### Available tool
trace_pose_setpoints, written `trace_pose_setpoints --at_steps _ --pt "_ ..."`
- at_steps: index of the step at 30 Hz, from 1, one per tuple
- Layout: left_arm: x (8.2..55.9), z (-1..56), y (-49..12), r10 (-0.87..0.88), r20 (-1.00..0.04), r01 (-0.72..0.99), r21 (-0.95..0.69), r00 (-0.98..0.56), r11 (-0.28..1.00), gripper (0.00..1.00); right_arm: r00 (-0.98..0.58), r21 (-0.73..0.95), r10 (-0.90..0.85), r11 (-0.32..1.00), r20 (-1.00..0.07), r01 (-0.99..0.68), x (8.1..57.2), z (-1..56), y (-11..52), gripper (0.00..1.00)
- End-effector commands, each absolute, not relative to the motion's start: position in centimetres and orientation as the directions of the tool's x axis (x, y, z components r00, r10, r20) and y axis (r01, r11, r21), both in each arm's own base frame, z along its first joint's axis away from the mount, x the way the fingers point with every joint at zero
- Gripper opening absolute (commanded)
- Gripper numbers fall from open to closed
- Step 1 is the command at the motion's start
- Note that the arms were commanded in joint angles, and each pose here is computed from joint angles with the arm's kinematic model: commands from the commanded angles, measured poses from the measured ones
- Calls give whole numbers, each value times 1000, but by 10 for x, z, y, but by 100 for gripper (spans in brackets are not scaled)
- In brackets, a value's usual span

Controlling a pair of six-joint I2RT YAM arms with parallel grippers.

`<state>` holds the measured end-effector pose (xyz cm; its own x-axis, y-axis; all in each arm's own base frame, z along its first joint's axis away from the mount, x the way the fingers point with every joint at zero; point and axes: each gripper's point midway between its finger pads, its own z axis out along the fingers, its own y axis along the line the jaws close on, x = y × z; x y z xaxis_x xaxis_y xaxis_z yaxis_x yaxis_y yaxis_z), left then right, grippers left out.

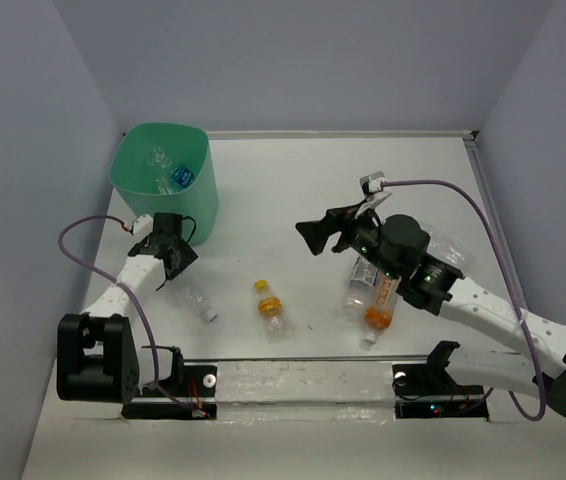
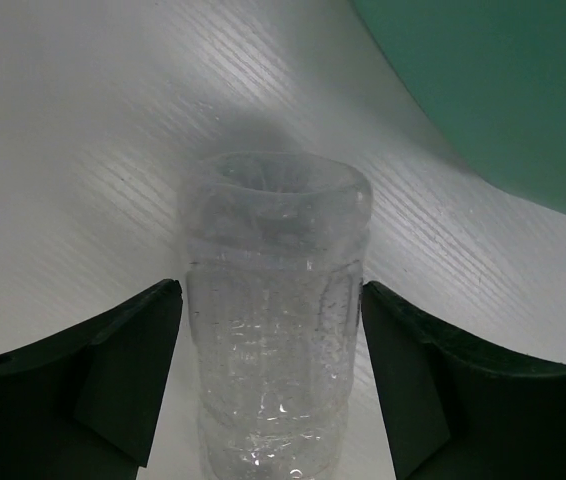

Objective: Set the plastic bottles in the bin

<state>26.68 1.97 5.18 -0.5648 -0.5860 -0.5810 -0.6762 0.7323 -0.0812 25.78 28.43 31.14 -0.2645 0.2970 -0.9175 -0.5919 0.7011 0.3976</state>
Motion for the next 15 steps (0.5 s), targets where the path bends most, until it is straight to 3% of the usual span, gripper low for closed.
trace_pose_setpoints --at_steps 1,10,11,15 --pt "272 55 16 -572 -597 -641 -123 -562 758 80 -298 400 270 695 -916 -598 261 298 295 99" --pt "276 52 0 -565 -564 -583 -172 -602 794 56 -404 395 169 710 -899 -583 271 262 318 100" --pt "276 53 -5 -560 -553 -561 -189 -618 806 51 -443 389 132 730 -887 -562 275 244 322 99" --pt "280 63 -35 -531 -504 -448 -286 -681 847 47 -543 376 49 773 -839 -511 283 193 333 100"
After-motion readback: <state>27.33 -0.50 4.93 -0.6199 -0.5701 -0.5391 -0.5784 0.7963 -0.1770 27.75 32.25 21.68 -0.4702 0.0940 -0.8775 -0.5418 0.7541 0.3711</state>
